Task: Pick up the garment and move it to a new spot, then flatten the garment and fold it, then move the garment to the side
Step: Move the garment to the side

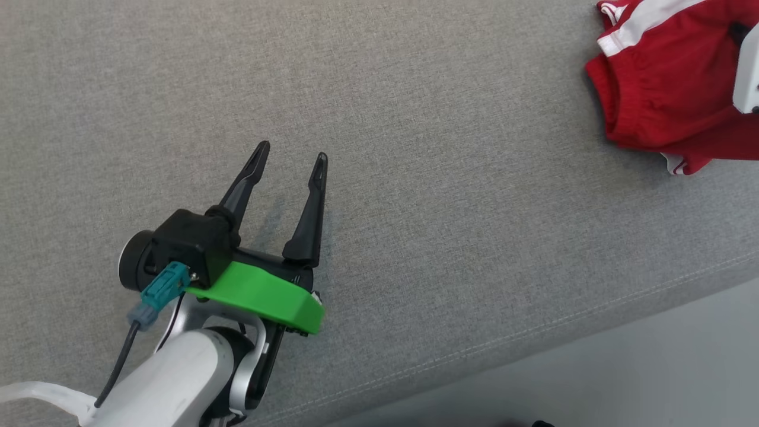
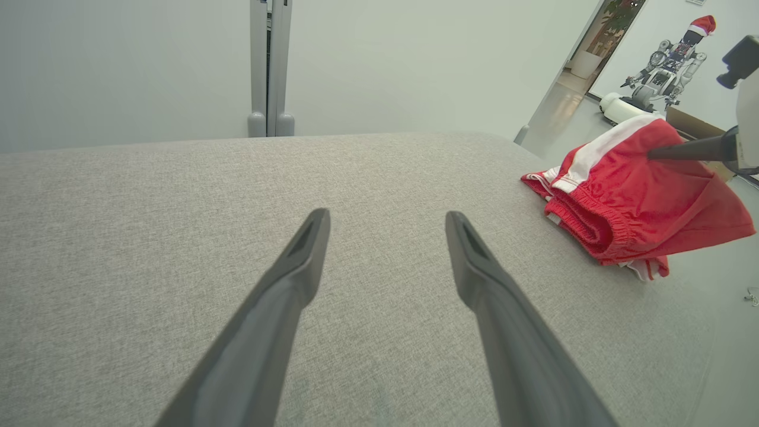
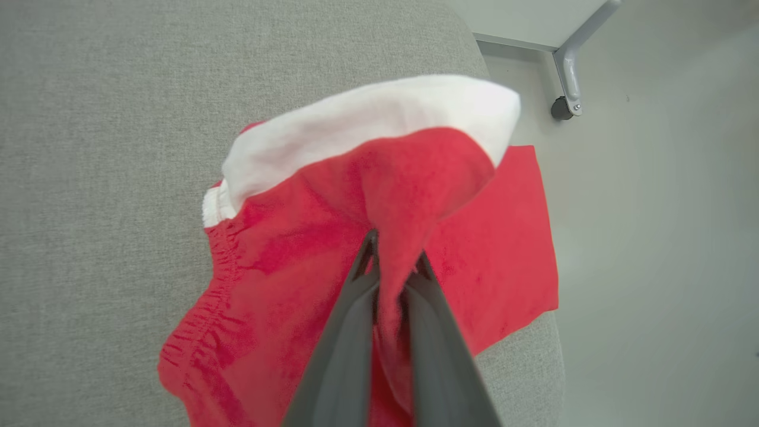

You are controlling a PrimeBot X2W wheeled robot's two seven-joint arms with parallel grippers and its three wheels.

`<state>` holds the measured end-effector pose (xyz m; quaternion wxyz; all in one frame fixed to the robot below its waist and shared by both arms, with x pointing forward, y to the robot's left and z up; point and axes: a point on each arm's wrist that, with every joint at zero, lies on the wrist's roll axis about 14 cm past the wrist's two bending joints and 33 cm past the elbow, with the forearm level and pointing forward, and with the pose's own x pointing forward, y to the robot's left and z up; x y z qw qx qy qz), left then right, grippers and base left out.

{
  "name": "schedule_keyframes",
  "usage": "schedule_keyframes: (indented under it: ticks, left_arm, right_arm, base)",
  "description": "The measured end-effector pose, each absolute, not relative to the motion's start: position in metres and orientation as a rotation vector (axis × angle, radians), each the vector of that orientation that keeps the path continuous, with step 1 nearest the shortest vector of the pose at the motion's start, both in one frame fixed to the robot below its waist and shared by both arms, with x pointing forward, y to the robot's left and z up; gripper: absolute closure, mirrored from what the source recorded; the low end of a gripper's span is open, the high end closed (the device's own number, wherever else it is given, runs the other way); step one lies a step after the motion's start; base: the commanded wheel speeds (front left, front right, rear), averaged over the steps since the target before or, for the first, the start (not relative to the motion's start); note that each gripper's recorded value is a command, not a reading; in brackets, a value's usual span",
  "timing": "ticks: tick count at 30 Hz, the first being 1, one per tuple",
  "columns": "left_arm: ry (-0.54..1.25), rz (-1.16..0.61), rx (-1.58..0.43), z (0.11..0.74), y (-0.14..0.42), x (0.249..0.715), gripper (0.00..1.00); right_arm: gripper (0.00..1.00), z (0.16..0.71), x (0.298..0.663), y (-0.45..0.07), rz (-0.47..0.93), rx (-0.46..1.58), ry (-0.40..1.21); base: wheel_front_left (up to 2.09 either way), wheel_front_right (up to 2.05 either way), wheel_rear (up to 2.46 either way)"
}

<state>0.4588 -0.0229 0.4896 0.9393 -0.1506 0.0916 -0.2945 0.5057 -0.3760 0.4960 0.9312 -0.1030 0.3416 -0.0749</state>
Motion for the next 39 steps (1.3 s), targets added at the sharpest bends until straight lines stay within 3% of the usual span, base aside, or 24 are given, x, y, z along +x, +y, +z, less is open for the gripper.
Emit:
schedule_keyframes:
  ticks: [23, 24, 25, 26, 39]
  left_arm:
    - [0.289, -0.584, -0.274, 0.443, -0.011, 0.471, 0.00]
    - [0.291, -0.585, -0.272, 0.443, -0.012, 0.471, 0.00]
    - [0.289, -0.586, -0.271, 0.443, -0.012, 0.472, 0.00]
    - [0.290, -0.588, -0.271, 0.443, -0.013, 0.472, 0.00]
    - [0.286, -0.604, -0.260, 0.447, -0.017, 0.472, 0.00]
  right_arm:
    - [1.00, 0.448, 0.538, -0.420, -0.178, -0.506, 0.765]
    - [0.85, 0.448, 0.537, -0.422, -0.181, -0.516, 0.767]
    - [0.56, 0.447, 0.537, -0.424, -0.182, -0.522, 0.766]
    - [0.00, 0.447, 0.537, -0.425, -0.183, -0.525, 0.762]
    - [0.00, 0.456, 0.513, -0.457, -0.236, -0.594, 0.754]
  base:
    - [0.00, 0.00, 0.00]
    - [0.00, 0.00, 0.00]
    - [0.00, 0.00, 0.00]
    - [0.00, 0.00, 0.00]
    - [0.00, 0.00, 0.00]
